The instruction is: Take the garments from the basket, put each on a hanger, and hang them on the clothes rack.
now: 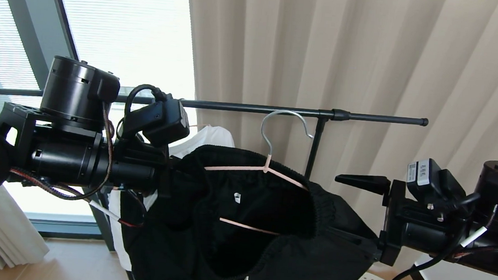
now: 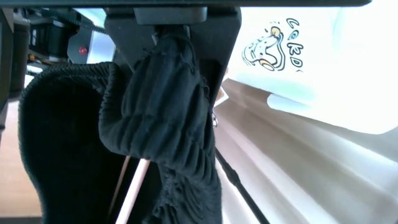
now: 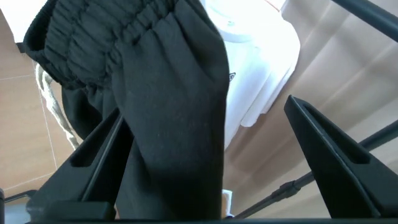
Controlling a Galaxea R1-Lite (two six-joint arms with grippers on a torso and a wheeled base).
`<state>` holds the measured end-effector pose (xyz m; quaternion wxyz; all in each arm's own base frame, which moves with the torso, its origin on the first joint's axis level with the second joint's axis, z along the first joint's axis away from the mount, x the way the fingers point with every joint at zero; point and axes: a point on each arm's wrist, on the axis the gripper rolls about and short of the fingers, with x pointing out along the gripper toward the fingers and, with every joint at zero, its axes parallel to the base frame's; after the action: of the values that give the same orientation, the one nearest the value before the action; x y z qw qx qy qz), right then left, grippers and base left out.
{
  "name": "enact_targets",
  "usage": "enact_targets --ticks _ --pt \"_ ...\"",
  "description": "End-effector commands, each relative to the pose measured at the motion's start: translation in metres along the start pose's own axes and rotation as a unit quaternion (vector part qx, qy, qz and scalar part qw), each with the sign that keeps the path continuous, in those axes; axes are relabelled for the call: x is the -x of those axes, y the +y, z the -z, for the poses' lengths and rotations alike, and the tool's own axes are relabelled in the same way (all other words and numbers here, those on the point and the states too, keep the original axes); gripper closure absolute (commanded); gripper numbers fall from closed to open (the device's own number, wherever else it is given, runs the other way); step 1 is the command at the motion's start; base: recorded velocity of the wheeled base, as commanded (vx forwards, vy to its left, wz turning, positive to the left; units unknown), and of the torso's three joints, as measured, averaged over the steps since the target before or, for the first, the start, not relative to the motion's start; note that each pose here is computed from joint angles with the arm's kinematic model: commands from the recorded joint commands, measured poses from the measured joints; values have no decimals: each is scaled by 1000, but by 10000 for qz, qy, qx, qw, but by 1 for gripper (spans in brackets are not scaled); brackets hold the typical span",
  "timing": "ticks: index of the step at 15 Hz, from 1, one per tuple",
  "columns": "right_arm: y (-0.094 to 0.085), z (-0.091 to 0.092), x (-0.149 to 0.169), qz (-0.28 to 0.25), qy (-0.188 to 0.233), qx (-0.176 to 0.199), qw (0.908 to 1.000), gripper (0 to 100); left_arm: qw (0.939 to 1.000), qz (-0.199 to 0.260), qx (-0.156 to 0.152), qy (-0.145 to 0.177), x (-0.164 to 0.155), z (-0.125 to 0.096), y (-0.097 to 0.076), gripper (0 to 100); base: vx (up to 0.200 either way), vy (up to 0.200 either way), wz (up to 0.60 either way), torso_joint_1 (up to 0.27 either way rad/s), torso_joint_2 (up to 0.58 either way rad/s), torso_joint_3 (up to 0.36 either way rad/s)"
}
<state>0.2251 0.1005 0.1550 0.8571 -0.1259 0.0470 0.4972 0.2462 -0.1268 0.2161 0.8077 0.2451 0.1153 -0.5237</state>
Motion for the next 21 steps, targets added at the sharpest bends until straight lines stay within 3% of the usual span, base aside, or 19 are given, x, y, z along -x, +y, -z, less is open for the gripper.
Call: enact_targets --ticks 1,3,11,14,16,21 --pt "0 2 0 -12 24 -14 10000 0 10000 -38 8 -33 2 -1 0 100 0 0 0 0 0 0" --pt "2 -1 2 -332 -131 1 9994 0 9999 -107 38 -17 4 2 3 100 0 0 0 0 0 0" --pt "-9 1 13 -698 -350 -50 9969 0 9994 -309 119 -40 14 3 9 100 0 0 0 0 0 0" --pt "-11 6 12 -696 -293 -80 9971 0 9987 -456 136 -169 22 -2 11 100 0 0 0 0 0 0" --pt "-25 22 9 -555 -118 23 9984 0 9979 -549 173 -296 24 -5 12 100 0 0 0 0 0 0" --pt "-37 29 11 -620 -152 -53 9979 0 9967 -637 413 -293 28 -3 15 100 0 0 0 0 0 0"
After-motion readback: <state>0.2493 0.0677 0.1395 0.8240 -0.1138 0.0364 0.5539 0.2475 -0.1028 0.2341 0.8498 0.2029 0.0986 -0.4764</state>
